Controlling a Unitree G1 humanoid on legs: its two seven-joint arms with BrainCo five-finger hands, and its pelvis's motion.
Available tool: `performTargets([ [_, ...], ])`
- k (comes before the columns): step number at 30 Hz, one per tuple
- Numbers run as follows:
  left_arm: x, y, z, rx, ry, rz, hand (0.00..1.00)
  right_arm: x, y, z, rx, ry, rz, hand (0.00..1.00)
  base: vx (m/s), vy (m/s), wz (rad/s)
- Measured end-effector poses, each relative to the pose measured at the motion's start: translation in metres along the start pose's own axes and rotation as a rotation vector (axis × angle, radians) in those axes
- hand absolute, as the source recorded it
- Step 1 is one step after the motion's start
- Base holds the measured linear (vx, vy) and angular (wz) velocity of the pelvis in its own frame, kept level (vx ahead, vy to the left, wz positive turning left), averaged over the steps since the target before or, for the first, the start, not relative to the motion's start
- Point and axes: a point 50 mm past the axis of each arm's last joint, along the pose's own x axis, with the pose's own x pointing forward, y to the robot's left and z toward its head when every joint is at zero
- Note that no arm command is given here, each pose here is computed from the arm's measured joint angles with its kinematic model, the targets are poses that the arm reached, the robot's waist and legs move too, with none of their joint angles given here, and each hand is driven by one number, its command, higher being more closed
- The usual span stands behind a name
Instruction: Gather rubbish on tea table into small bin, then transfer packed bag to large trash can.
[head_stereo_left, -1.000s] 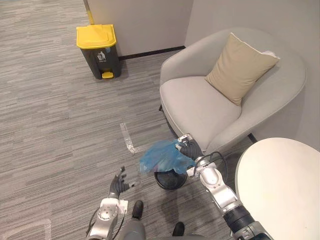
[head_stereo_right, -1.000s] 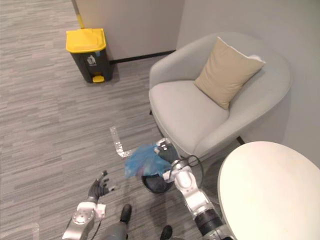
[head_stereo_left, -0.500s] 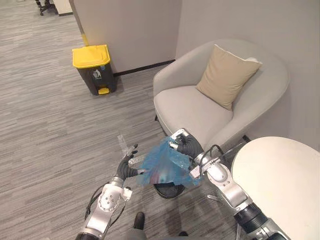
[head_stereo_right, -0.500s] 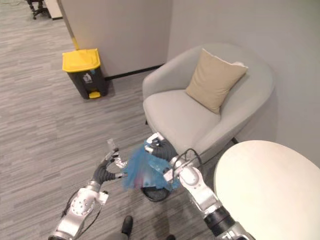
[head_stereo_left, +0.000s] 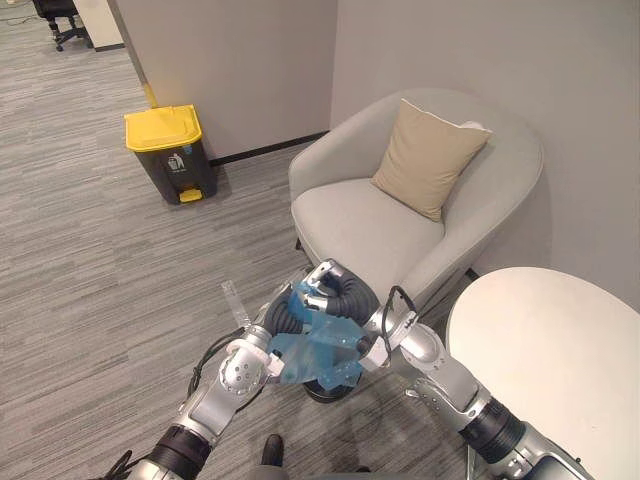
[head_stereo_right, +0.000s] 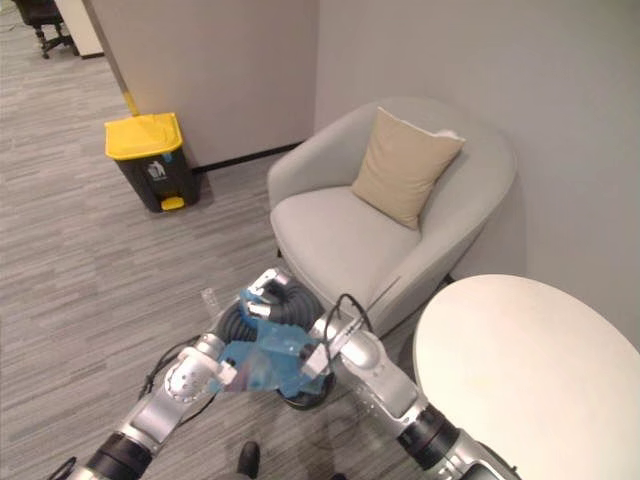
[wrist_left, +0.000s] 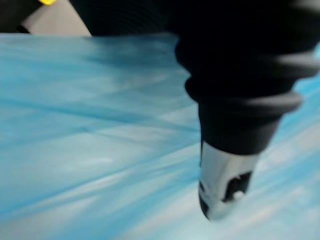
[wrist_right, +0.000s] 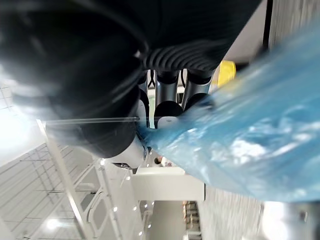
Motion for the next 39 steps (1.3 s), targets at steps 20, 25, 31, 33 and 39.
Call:
performTargets([
  [20, -0.007, -0.06, -0.018, -0.117, 0.123, -0.154, 1.0, 0.009, 0.02, -0.009, 0.082, 0.031, 0.027, 1.0, 0.0, 0.0, -0.02],
  [25, -0.008, -0.059, -0.021, -0.16, 0.15, -0.135, 1.0, 0.008, 0.021, -0.011, 0.08, 0.03, 0.012, 1.0, 0.0, 0.0, 0.0],
  [31, -0.018, -0.059, -0.031, -0.244, 0.235, -0.077, 1.0, 0.004, 0.015, -0.025, 0.02, 0.06, -0.067, 0.0, 0.0, 0.0, 0.0],
  [33, -0.02, -0.056, -0.035, -0.271, 0.258, -0.046, 1.0, -0.002, 0.01, -0.029, -0.037, 0.086, -0.101, 0.0, 0.0, 0.0, 0.0],
  [39, -0.026, -0.041, -0.04, -0.347, 0.291, 0.067, 1.0, -0.017, -0.011, -0.03, -0.296, 0.137, -0.238, 0.0, 0.0, 0.0, 0.0],
])
